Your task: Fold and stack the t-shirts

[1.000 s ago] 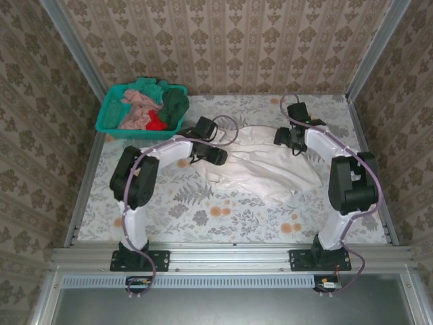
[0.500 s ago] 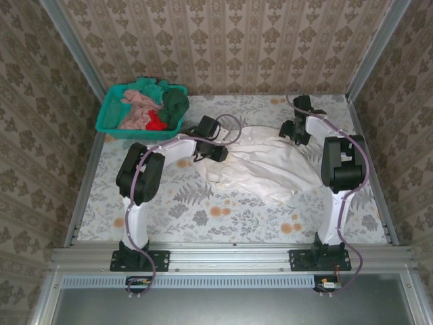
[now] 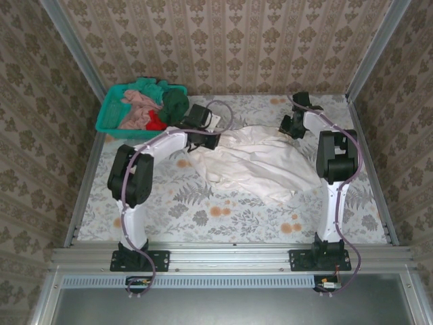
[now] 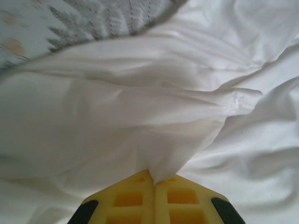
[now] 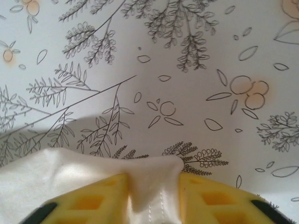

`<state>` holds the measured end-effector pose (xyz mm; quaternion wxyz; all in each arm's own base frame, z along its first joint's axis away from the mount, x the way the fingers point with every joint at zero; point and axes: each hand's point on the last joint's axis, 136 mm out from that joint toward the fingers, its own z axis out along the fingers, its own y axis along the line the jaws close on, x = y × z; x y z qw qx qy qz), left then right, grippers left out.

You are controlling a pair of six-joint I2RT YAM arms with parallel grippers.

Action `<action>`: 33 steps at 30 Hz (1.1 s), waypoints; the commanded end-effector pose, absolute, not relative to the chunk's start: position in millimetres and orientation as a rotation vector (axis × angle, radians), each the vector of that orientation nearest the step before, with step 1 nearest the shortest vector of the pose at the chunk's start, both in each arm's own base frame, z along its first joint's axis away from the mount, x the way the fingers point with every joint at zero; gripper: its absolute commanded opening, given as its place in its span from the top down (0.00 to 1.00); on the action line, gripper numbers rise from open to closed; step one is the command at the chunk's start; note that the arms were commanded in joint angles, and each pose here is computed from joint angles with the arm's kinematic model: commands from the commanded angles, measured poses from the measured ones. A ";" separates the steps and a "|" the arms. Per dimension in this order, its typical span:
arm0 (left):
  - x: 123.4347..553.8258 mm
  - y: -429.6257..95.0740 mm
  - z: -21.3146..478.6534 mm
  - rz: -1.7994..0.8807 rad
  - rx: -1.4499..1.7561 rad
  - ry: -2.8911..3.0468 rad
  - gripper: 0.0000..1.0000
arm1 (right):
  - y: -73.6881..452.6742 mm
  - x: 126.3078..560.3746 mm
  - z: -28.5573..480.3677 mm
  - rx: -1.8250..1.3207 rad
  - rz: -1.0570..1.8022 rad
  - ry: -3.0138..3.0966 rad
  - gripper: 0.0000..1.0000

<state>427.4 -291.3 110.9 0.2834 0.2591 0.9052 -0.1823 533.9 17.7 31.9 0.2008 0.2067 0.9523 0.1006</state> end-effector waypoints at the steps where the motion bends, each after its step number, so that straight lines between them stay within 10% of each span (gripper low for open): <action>1: 442.8 -277.6 202.8 -0.477 0.617 2.265 1.00 | 12.5 531.7 72.6 0.578 0.230 2.598 0.89; 12: 412.4 -221.6 387.5 -0.349 0.537 1.911 1.00 | 2.1 469.5 247.4 0.420 0.057 2.292 1.00; 21: 325.8 -121.6 578.5 -0.155 0.294 1.470 1.00 | -15.2 325.7 440.7 0.361 0.008 1.848 1.00; 33: 224.9 -67.8 695.6 -0.080 0.216 1.132 1.00 | -31.0 210.9 561.9 0.321 0.009 1.498 1.00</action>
